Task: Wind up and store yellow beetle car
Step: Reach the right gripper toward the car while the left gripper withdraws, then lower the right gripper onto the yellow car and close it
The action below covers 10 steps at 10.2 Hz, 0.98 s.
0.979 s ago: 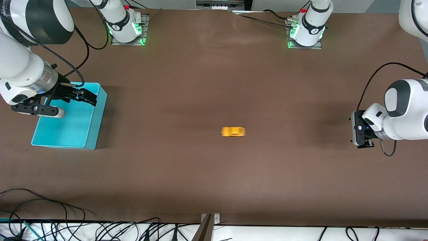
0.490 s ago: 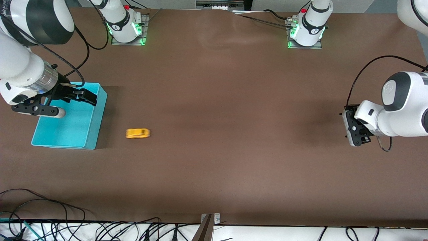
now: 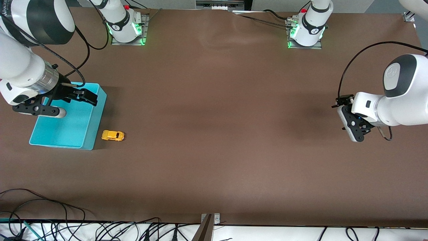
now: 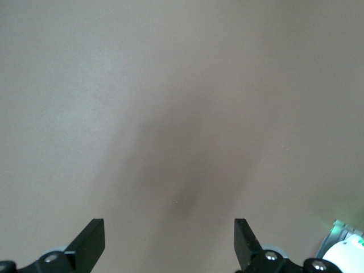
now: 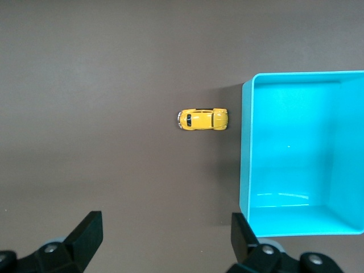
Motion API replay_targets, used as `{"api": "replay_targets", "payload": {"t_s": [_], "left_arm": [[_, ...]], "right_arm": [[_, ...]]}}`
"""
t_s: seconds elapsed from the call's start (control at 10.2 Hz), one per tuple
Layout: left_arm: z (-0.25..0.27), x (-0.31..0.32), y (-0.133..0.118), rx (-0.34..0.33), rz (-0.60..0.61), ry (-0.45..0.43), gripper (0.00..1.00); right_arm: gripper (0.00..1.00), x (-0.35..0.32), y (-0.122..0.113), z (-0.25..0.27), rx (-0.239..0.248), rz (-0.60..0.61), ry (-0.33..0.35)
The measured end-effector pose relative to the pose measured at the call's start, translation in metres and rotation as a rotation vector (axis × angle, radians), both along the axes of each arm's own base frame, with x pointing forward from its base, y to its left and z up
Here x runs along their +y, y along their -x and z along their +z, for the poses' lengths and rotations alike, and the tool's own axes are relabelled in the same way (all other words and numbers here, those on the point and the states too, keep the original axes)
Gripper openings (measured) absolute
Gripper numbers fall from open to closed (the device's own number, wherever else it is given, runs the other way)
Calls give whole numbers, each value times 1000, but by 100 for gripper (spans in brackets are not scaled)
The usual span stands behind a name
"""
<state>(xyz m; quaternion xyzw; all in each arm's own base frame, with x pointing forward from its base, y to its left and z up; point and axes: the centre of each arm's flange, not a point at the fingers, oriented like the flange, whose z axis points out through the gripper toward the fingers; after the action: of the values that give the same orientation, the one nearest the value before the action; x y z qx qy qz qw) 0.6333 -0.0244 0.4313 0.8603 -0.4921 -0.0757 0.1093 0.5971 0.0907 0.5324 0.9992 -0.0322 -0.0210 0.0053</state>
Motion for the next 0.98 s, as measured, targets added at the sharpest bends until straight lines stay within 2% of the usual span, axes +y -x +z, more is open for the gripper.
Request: {"api": "replay_targets", "payload": {"t_s": [0.2, 0.39, 0.69, 0.88, 0.98], "left_arm": [[20, -11, 6, 1, 91, -29, 100], [47, -23, 21, 33, 209, -82, 100], [91, -24, 35, 63, 352, -142, 100], [113, -35, 42, 34, 463, -196, 100], [122, -40, 45, 5, 515, -223, 100]], "right_arm": [[100, 17, 0, -8, 12, 181, -6], [100, 23, -10, -29, 0, 465, -15], [100, 23, -16, -84, -14, 825, -21], [100, 19, -11, -130, -42, 1045, -14], [100, 16, -7, -151, -56, 1119, -6]]}}
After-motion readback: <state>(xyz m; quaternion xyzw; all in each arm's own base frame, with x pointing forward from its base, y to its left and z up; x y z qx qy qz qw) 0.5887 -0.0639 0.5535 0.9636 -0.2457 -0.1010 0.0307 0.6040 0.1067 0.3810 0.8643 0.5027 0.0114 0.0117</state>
